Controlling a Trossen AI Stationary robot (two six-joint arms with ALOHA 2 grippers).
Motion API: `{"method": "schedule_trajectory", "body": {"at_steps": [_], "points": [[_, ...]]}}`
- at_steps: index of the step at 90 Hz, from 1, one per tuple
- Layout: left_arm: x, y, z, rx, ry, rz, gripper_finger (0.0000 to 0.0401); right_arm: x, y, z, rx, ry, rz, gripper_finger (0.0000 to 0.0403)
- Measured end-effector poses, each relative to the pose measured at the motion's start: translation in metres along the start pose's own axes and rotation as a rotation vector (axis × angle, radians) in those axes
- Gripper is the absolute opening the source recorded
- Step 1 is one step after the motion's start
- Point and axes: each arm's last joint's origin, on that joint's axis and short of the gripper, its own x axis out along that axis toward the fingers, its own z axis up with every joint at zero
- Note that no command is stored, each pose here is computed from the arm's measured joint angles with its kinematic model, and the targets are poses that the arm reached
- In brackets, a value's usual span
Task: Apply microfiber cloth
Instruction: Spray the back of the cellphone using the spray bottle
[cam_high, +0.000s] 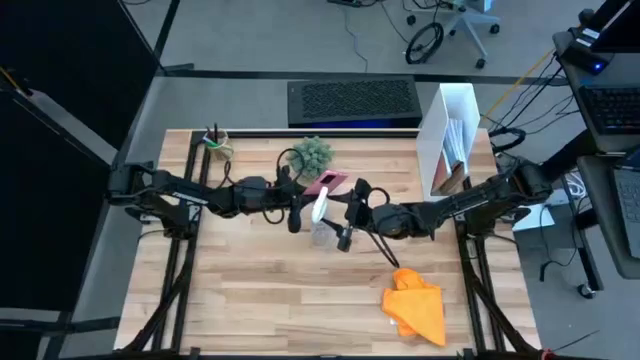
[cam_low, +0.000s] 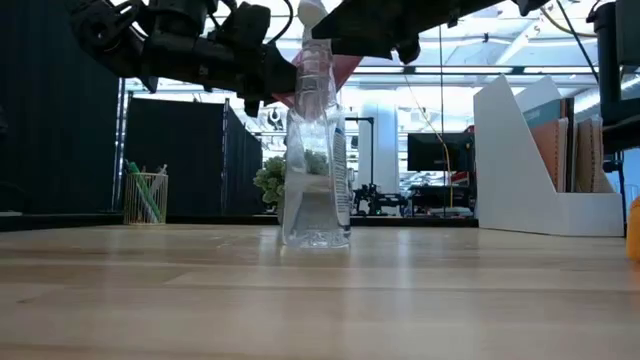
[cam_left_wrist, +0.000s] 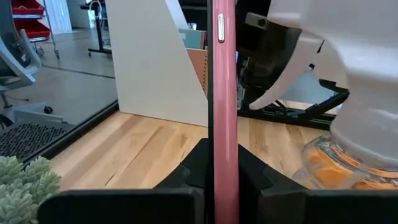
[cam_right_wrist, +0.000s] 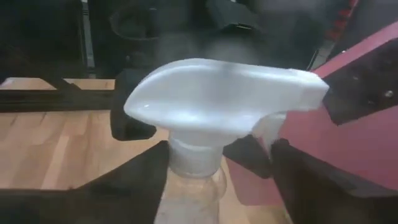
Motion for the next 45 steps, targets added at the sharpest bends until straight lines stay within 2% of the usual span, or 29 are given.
{"method": "schedule_trajectory", "body": {"at_steps": [14, 41, 45], "points": [[-0.004, 0.000, 0.008, 0.001, -0.034, -0.001, 0.0015, 0.000, 0.000, 0.000, -0.004, 0.003, 0.003, 0.0219], [-0.007, 0.000, 0.014, -0.004, -0.049, 0.006, 0.0015, 0.005, -0.009, 0.001, 0.010, -0.008, -0.022, 0.0217], [-0.007, 0.000, 0.014, -0.004, -0.045, 0.006, 0.0015, 0.006, -0.010, 0.001, 0.015, -0.007, 0.001, 0.0217]]}}
